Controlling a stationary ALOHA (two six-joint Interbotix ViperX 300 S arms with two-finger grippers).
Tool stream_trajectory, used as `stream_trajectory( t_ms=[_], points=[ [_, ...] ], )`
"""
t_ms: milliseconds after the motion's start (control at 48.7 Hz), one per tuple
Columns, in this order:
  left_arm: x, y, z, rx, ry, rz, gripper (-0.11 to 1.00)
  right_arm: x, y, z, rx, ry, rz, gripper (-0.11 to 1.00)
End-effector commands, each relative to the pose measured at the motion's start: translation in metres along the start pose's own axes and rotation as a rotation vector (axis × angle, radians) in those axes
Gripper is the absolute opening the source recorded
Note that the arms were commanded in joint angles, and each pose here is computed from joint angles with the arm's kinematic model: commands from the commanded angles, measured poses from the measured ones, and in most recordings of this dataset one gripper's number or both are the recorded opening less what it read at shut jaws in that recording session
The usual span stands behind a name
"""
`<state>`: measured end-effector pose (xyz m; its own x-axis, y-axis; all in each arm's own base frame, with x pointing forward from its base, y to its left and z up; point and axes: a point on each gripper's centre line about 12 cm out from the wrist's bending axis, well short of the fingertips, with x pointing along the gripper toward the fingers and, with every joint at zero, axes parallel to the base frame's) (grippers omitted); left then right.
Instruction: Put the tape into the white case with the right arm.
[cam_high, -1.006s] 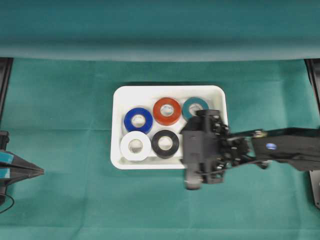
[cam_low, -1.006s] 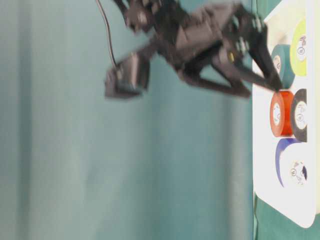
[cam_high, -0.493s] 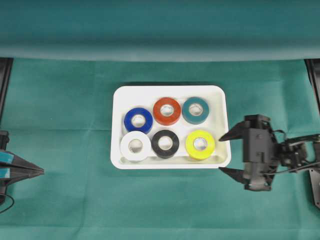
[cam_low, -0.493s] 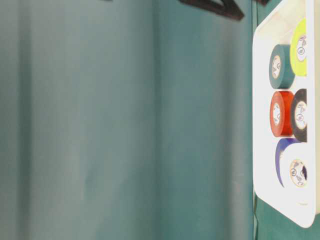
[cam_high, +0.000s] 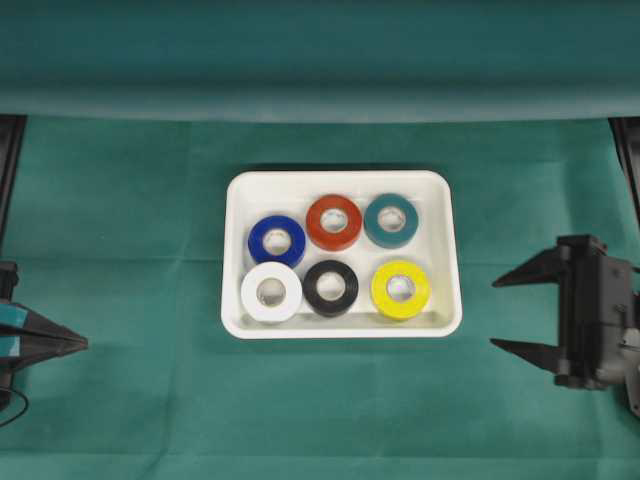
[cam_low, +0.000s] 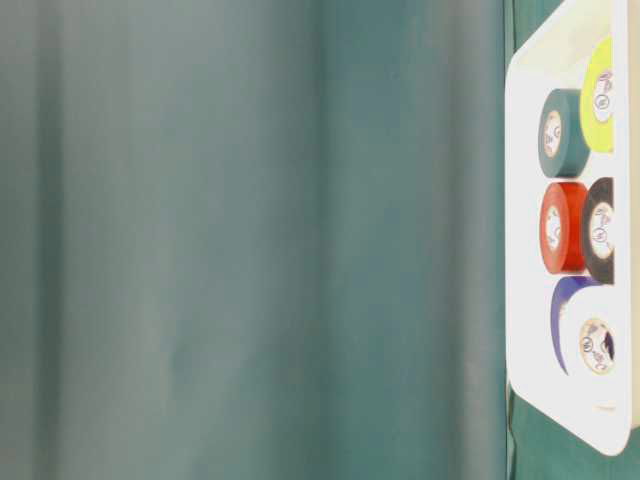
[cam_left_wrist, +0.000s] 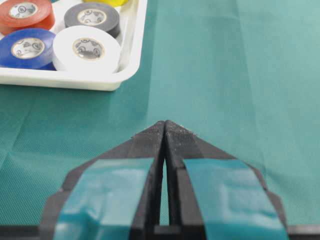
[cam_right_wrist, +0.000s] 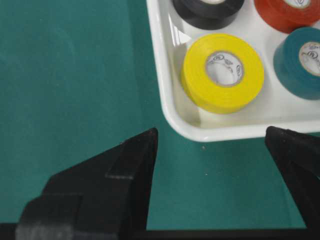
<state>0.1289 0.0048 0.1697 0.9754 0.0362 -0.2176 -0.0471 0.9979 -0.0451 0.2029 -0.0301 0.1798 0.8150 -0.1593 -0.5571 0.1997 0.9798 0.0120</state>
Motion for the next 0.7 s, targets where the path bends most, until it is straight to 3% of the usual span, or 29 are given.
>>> stream_trajectory(
  t_ms=[0,431,678],
  points=[
    [0.0,0.0,0.006,0.001,-0.012,0.001,0.0,-0.005,0.003,0.002,0.013,-0.049,0.032,0.59],
    [0.0,0.0,0.006,0.001,-0.012,0.001,0.0,-0.008,0.005,0.0,0.016,-0.078,0.056,0.59],
    [0.0,0.0,0.007,0.001,-0.015,0.001,0.0,-0.01,0.023,-0.002,-0.016,-0.122,0.161,0.59]
  ],
)
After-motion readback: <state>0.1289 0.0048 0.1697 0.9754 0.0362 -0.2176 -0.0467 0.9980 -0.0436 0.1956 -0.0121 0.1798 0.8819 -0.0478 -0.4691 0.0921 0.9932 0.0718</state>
